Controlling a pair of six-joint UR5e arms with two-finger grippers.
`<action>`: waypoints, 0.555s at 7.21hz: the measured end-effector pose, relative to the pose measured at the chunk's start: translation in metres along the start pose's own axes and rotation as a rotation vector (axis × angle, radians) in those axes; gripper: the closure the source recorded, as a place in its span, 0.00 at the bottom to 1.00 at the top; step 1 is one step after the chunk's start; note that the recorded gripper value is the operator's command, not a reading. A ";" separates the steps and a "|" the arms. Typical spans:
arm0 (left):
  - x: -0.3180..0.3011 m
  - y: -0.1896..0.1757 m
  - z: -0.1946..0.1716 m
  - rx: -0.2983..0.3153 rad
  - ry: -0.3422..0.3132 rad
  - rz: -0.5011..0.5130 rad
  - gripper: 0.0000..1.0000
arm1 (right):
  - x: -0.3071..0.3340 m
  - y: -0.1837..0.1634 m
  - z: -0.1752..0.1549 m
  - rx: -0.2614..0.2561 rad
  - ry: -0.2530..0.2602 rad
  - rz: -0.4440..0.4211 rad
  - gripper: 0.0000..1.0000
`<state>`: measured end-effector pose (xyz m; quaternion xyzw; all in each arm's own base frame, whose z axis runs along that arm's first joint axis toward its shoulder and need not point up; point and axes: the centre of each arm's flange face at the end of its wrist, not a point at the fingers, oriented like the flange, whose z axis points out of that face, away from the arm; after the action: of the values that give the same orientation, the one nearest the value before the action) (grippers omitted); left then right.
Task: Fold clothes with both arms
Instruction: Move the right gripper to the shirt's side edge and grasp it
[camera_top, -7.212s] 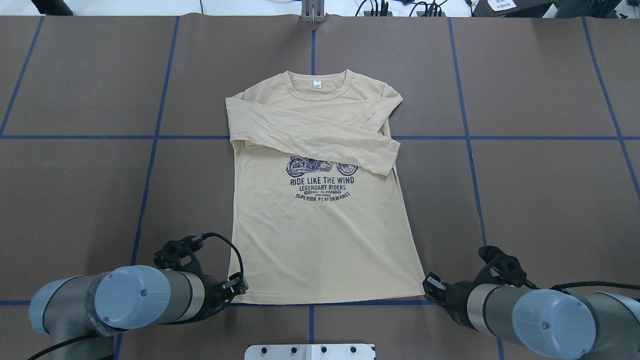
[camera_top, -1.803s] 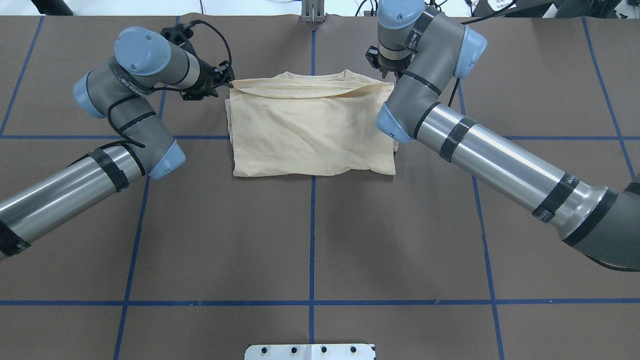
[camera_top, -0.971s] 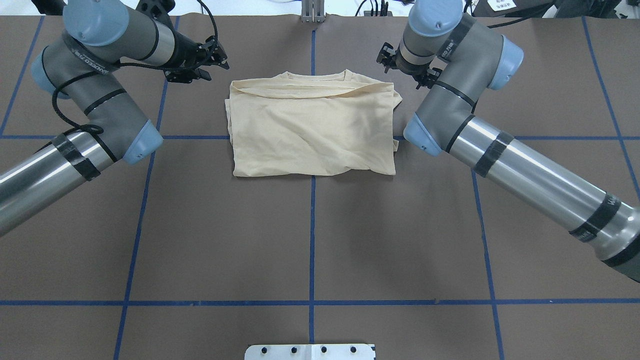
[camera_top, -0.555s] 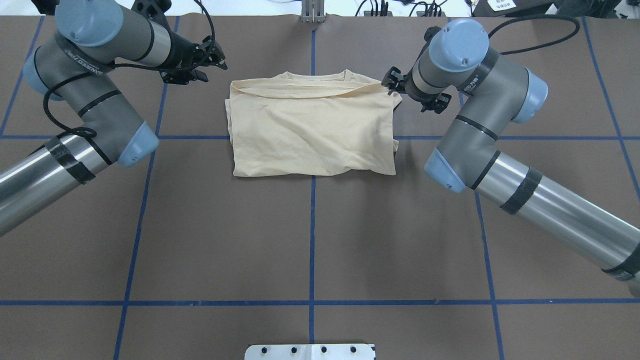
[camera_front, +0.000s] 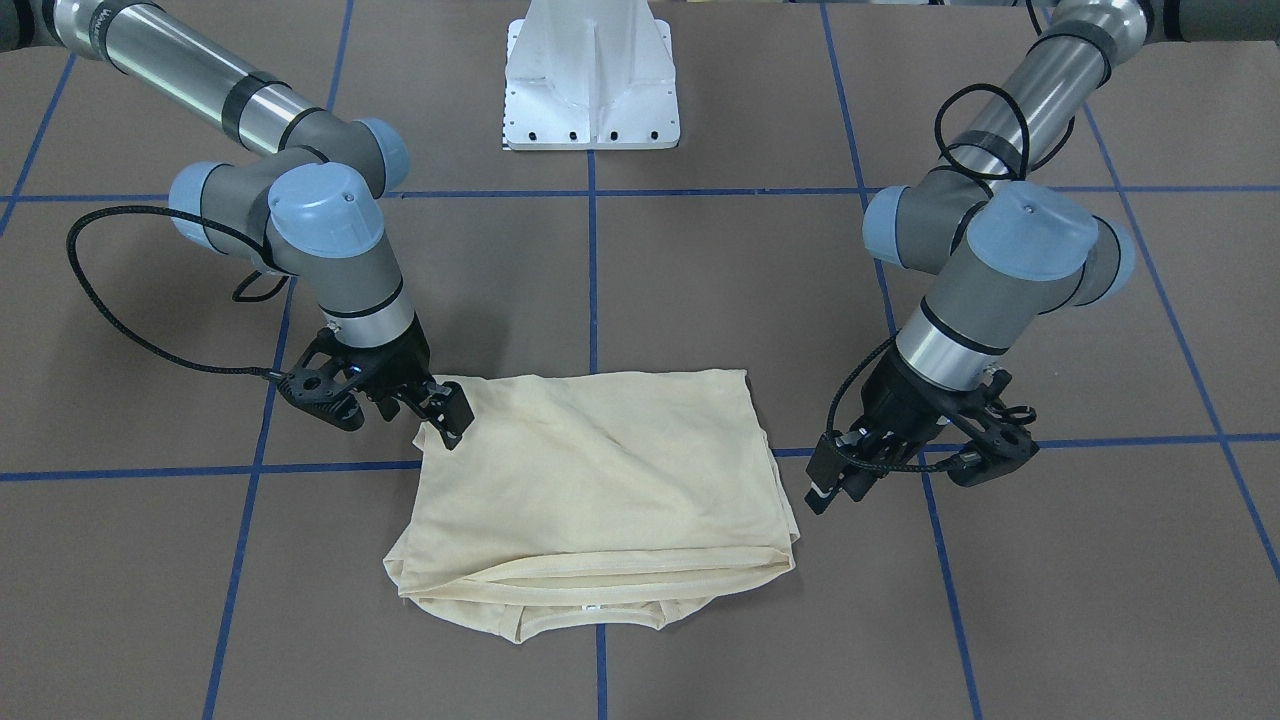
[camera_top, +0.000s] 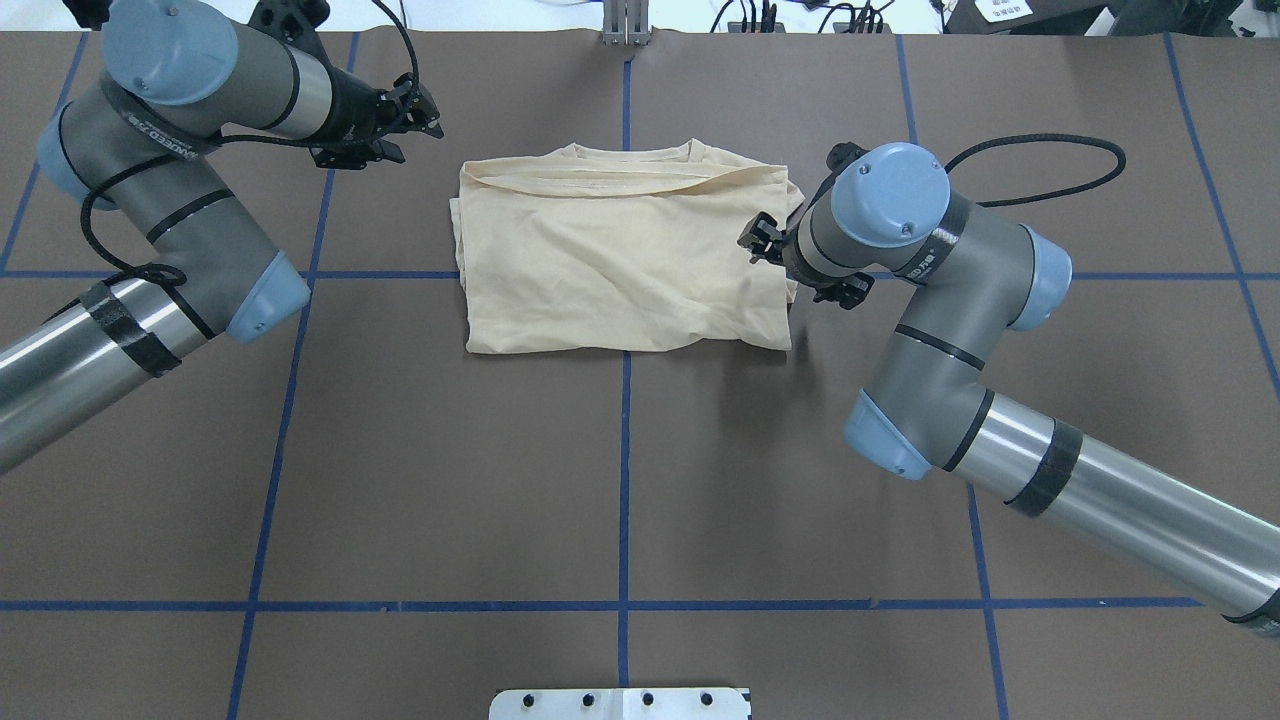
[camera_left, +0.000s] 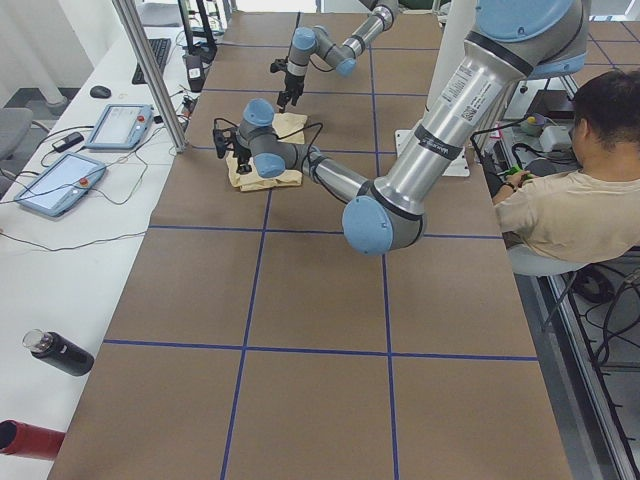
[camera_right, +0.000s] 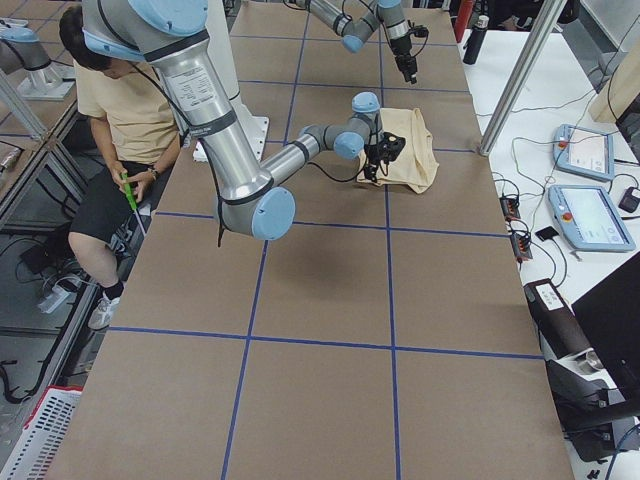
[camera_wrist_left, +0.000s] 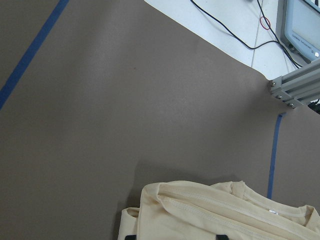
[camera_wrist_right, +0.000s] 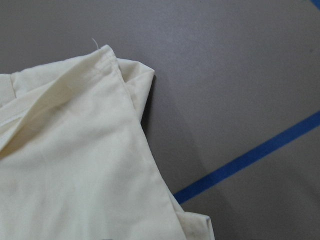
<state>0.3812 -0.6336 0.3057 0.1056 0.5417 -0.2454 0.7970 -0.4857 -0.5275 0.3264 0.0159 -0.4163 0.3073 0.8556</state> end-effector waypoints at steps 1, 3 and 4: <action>-0.001 0.001 -0.001 0.007 0.000 0.003 0.39 | 0.002 0.009 0.000 -0.010 -0.008 0.040 0.13; -0.002 0.001 -0.001 0.010 0.000 0.006 0.39 | 0.011 0.026 0.001 -0.029 -0.010 0.090 0.15; -0.003 0.001 -0.001 0.010 0.000 0.007 0.39 | 0.023 0.032 -0.001 -0.036 -0.008 0.097 0.21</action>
<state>0.3802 -0.6312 0.3075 0.1116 0.5400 -0.2455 0.7973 -0.4909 -0.4894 0.3351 -0.0186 -0.4253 0.3409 0.8382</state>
